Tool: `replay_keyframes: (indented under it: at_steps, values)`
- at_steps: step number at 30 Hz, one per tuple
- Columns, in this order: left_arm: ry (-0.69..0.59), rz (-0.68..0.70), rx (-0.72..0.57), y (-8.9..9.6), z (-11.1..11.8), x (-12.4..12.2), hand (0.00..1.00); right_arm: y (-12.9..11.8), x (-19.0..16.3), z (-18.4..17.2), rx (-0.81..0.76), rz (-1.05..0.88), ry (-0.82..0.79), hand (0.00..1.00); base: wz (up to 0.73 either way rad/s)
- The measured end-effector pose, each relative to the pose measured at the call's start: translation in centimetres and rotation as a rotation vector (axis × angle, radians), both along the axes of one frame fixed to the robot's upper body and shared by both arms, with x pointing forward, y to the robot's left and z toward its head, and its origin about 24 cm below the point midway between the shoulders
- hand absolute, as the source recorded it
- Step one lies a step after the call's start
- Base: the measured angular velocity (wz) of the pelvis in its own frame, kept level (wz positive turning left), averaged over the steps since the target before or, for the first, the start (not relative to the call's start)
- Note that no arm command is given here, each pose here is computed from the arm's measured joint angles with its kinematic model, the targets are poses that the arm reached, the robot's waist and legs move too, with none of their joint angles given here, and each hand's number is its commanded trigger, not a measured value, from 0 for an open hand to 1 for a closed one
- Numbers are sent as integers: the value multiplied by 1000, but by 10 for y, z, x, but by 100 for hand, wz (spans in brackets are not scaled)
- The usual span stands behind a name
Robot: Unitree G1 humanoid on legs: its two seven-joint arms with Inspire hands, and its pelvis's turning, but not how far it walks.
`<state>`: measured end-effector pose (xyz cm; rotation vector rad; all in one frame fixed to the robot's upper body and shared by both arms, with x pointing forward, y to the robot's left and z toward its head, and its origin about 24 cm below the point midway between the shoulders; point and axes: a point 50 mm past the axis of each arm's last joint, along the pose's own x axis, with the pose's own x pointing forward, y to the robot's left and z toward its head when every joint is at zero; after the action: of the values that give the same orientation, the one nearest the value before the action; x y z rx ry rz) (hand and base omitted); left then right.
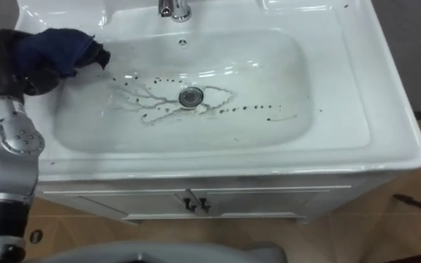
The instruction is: Wipe basin
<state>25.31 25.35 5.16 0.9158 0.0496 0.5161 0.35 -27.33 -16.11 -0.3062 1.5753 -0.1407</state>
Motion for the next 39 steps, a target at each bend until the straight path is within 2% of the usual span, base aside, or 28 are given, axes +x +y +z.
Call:
replay_keyframes:
  at_steps: [7,18,31,39]
  values:
    - [-49,-105,19,-21,5,4,100,2,10,-1,10,56,-46,0,4]
    - [-85,-147,78,-28,8,4,100,6,5,-2,26,106,-16,0,0]
    - [33,-303,272,-57,-2,6,100,8,6,-3,49,112,4,0,1]
    - [120,-357,277,-66,-11,6,100,9,7,-3,61,107,7,0,0]
